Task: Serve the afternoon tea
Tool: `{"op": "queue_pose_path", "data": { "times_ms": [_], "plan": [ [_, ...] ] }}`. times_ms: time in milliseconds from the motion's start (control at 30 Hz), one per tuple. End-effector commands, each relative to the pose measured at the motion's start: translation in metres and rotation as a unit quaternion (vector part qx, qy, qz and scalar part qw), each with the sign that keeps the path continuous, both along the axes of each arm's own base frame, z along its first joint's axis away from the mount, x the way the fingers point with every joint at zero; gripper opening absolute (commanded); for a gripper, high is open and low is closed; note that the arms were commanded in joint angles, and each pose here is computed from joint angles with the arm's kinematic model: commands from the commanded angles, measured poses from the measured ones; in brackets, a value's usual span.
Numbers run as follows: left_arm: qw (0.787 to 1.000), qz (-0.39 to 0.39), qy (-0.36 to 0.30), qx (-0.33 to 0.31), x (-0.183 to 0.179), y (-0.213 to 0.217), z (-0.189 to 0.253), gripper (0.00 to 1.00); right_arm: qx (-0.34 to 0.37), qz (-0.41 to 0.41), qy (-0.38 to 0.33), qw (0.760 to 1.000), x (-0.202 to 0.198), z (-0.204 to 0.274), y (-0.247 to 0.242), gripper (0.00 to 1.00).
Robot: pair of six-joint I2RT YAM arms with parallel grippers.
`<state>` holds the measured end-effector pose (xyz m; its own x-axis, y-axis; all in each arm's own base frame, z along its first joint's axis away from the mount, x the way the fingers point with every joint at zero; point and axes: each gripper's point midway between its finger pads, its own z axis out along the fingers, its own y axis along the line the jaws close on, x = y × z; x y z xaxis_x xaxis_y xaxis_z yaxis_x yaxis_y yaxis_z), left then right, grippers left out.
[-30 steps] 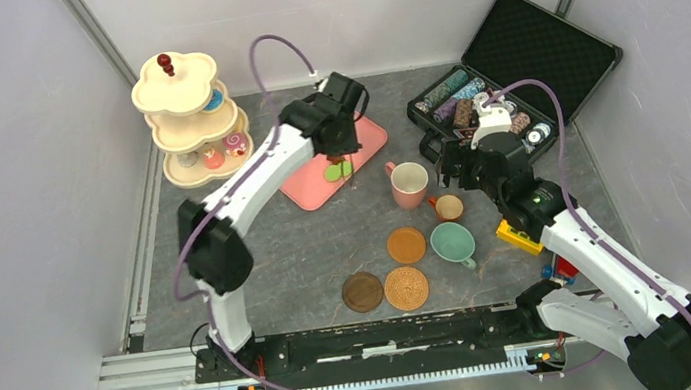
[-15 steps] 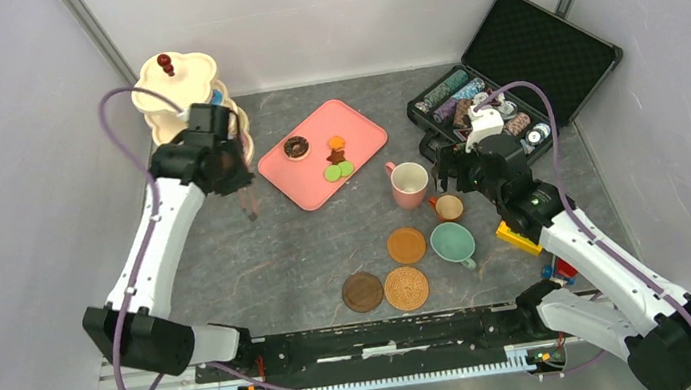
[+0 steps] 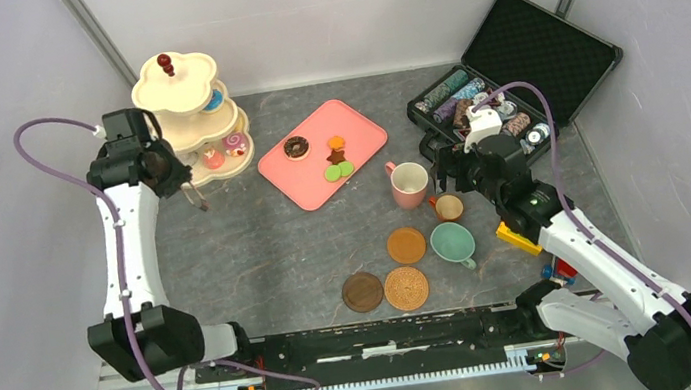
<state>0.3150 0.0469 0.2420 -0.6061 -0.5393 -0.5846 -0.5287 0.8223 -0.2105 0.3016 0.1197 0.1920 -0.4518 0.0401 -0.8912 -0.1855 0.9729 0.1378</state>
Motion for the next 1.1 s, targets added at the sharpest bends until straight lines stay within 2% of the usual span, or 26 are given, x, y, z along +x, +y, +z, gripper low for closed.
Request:
{"op": "queue_pose_path", "data": {
  "times_ms": [0,233,667,1067],
  "plan": [
    [0.996,0.008,-0.090,-0.021,0.048,0.013,0.024,0.22,-0.004,0.003,-0.011,1.000,0.006,0.003,0.002,0.98],
    [0.995,0.028,-0.097,-0.023,0.089,0.036,0.024,0.22,-0.016,-0.008,-0.006,1.000,0.010,-0.001,-0.001,0.98],
    [0.993,-0.006,-0.111,-0.030,0.144,0.041,0.015,0.24,-0.034,-0.024,0.004,0.999,0.016,-0.010,-0.006,0.98],
    [0.994,-0.024,-0.102,0.002,0.161,0.053,0.002,0.28,-0.040,-0.028,0.010,0.999,0.019,-0.013,-0.007,0.98]
  ]
}}
